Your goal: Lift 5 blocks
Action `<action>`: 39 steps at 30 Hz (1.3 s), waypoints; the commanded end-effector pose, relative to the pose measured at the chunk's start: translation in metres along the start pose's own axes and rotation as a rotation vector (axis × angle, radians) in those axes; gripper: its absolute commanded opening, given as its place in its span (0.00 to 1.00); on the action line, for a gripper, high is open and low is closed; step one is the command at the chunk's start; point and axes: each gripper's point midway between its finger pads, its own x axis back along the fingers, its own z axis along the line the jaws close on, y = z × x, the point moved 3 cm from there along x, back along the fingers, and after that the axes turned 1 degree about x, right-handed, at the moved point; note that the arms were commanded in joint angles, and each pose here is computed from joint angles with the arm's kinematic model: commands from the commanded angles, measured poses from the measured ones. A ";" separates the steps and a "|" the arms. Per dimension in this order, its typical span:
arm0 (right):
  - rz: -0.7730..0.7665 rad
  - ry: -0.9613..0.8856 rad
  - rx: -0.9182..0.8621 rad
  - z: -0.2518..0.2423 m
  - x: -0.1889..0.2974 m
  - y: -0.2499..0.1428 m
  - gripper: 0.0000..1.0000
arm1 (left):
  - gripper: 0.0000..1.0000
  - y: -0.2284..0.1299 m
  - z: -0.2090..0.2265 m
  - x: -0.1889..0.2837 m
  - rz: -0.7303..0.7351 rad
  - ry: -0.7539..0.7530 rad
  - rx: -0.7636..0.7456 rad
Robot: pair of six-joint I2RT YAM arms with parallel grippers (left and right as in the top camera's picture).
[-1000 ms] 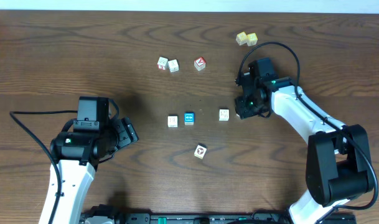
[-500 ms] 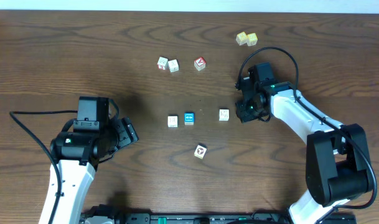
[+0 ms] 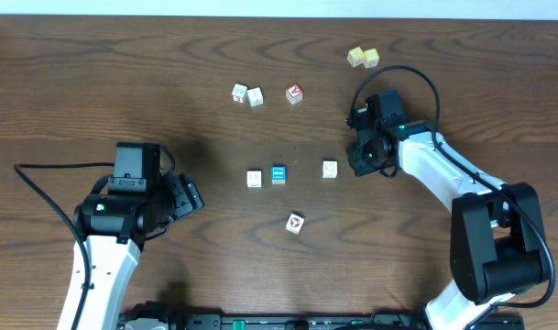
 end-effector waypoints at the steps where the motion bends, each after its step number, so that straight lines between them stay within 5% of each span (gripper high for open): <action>1: 0.011 -0.008 0.048 0.000 -0.004 -0.003 0.49 | 0.81 0.004 -0.001 0.003 -0.013 0.000 0.013; 20: 0.010 -0.002 0.065 -0.001 -0.019 -0.001 0.47 | 0.81 0.004 -0.001 0.003 -0.013 0.000 0.013; 39: 0.101 0.013 -0.009 0.001 -0.026 -0.009 0.27 | 0.81 0.004 -0.001 0.003 -0.013 0.000 0.013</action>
